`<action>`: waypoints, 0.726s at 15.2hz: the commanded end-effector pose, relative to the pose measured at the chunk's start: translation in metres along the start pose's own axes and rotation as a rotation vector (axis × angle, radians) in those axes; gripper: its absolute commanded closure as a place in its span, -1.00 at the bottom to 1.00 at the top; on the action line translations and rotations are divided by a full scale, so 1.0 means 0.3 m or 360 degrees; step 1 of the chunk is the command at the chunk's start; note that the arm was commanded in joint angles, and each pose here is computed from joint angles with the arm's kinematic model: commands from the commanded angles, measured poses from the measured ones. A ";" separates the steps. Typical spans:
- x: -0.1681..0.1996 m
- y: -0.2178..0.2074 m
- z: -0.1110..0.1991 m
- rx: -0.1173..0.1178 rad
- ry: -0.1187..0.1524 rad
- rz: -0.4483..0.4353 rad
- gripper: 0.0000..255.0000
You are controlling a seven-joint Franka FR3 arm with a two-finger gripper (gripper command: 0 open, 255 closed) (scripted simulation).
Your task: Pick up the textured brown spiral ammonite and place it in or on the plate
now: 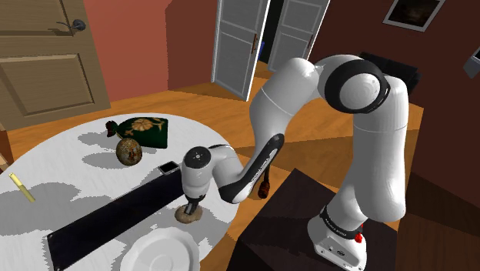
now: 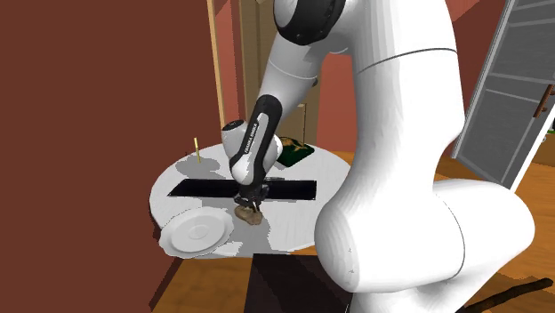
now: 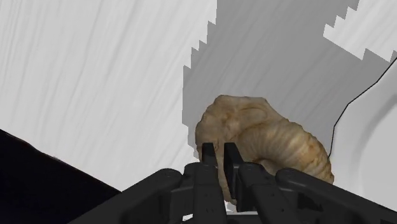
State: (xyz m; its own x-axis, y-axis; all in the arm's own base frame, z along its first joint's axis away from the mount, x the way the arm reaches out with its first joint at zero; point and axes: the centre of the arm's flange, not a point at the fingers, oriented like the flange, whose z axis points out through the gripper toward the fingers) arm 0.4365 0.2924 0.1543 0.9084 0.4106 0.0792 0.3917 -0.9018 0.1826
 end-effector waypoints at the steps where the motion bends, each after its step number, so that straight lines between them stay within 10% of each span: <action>1: -0.006 0.004 0.010 -0.0003 -0.0013 0.0002 1.00; 6: 0.000 -0.003 0.002 -0.0001 -0.0001 0.0001 1.00; 7: 0.000 -0.003 0.002 -0.0001 -0.0001 0.0001 -1.00; 9: -0.117 0.164 -0.003 0.0353 0.0216 -0.0687 -1.00; 10: -0.077 0.095 0.011 0.0196 0.0042 -0.0169 -1.00; 11: -0.077 0.095 0.011 0.0196 0.0042 -0.0169 -1.00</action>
State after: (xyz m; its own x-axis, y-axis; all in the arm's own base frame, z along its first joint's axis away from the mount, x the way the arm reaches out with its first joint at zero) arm 0.4294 0.2550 0.1562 0.7948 0.5989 0.0976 0.5945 -0.8008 0.0730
